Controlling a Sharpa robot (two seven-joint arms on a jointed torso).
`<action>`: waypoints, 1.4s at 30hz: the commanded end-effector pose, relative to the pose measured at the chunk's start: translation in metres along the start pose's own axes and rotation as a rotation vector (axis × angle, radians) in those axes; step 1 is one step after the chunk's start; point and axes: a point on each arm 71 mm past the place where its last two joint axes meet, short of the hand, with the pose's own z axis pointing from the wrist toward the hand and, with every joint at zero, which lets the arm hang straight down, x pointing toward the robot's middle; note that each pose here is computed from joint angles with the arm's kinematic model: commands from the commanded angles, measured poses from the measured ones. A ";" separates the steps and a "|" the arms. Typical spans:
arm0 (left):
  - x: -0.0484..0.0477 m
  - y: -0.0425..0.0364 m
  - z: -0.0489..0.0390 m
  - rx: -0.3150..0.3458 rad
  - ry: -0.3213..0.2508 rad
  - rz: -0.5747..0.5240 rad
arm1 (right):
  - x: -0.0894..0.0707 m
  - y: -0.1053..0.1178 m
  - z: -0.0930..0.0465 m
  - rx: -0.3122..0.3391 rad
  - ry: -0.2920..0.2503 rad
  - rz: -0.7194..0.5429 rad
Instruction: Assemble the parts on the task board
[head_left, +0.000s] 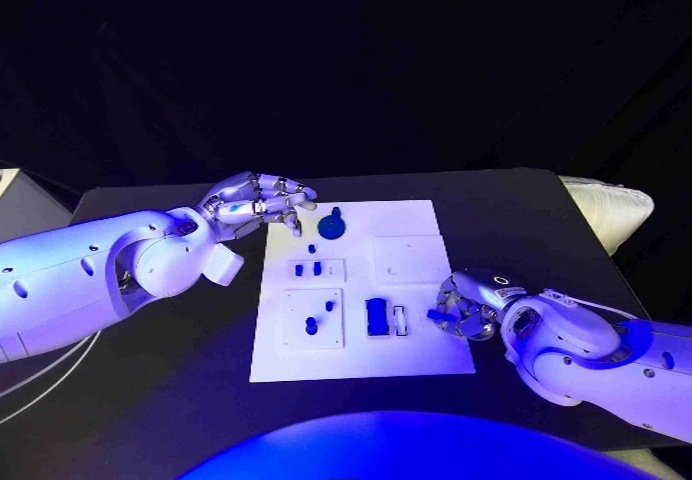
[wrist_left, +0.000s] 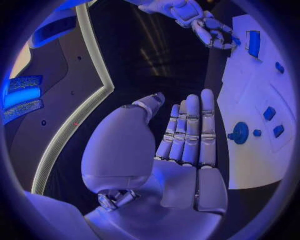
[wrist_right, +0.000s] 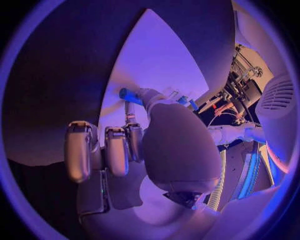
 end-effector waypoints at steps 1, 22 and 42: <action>0.0020 -0.0002 0.0002 0.007 0.019 -0.014 | 0.006 0.000 -0.003 0.030 0.021 0.097; 0.0022 0.0001 0.0003 0.004 0.020 -0.015 | -0.003 0.015 -0.005 0.078 0.082 0.395; 0.0026 0.0002 0.0004 0.002 0.022 -0.016 | 0.008 0.029 0.010 0.089 0.144 0.390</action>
